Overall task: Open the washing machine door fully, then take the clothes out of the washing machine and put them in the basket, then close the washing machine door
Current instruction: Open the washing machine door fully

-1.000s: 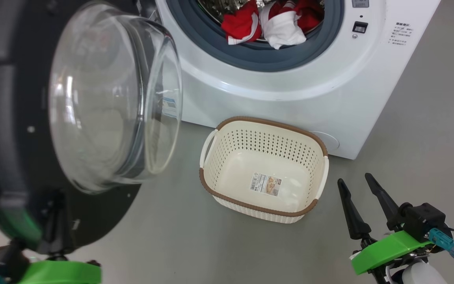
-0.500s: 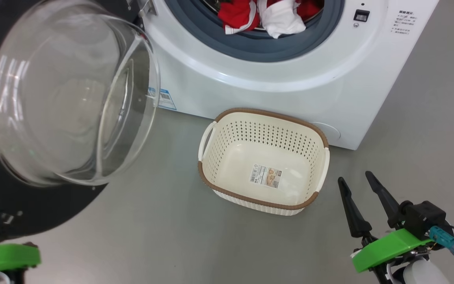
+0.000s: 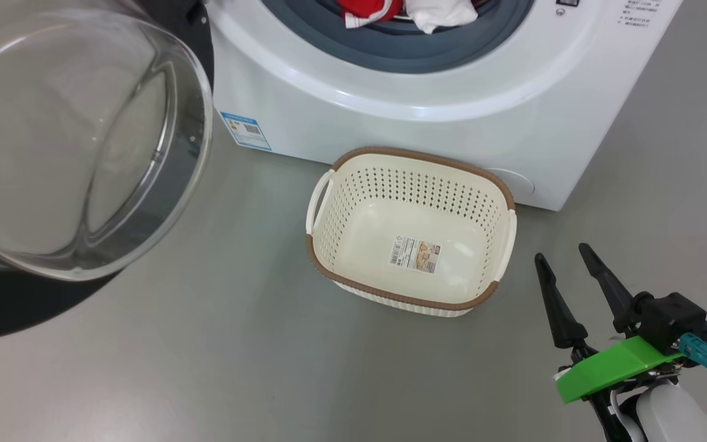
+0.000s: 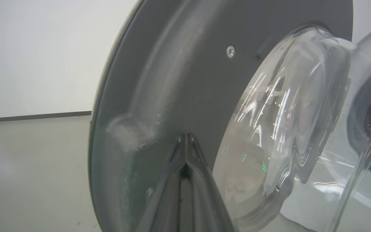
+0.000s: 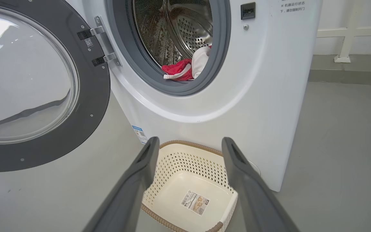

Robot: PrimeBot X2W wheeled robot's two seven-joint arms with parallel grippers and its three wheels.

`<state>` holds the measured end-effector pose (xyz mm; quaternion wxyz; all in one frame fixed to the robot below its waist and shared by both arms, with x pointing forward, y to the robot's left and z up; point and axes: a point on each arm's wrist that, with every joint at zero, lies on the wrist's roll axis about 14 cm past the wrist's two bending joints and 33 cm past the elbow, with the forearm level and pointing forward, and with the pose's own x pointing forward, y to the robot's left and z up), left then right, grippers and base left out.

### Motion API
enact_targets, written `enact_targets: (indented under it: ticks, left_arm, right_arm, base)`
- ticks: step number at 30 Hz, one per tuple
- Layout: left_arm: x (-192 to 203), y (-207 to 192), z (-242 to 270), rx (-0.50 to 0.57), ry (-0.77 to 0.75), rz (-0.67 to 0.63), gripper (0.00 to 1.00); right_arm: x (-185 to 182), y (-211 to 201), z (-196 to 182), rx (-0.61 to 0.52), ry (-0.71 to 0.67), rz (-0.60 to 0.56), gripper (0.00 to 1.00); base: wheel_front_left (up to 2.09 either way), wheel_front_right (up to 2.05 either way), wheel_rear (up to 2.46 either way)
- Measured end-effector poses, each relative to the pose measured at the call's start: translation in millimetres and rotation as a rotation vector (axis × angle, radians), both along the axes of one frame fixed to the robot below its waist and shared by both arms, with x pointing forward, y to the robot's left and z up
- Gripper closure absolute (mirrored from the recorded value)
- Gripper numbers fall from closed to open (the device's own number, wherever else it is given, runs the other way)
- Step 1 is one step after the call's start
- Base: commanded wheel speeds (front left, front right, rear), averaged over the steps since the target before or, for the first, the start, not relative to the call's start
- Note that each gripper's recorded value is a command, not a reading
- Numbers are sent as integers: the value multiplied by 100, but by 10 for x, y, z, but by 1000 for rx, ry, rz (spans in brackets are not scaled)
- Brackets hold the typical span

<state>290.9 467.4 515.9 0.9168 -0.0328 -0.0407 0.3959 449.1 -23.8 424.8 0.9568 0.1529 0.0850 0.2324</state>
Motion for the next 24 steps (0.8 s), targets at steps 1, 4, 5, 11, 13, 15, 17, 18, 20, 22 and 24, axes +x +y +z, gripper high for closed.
enact_targets:
  ticks: [1,4,5,11,13,15,17,18,20,22,24]
  left_arm:
    - [7,27,-6,0,6,7,100]
    - [40,95,-15,7,25,22,100]
    - [48,115,-19,6,28,28,100]
    - [102,183,-15,3,27,49,100]
    - [116,189,-21,-1,26,52,100]
    - [117,188,-39,-4,31,52,100]
    - [107,188,-54,-12,31,55,100]
    - [103,187,-58,-15,30,55,100]
    - [96,184,-53,-19,24,56,100]
    - [89,173,-45,-22,16,55,100]
    - [68,159,-39,-24,11,53,100]
  right_arm:
    - [14,-3,-8,1,1,-2,0]
    - [41,-22,-49,-5,5,-6,0]
    - [43,-26,-68,-6,10,-8,0]
    - [64,-50,-104,-6,17,-16,0]
    - [76,-60,-93,-5,14,-20,0]
    - [90,-66,-66,-3,7,-23,0]
    - [89,-72,-44,-2,2,-26,0]
    - [89,-76,-32,-2,-1,-27,0]
    - [89,-84,-5,-2,-7,-30,0]
    - [88,-88,27,0,-14,-33,0]
    - [84,-87,68,1,-23,-35,0]
  base:
    - [0,0,0]
    - [0,0,0]
    - [0,0,0]
    - [0,0,0]
    - [0,0,0]
    - [0,0,0]
    - [0,0,0]
    - [0,0,0]
    - [0,0,0]
    - [0,0,0]
    - [0,0,0]
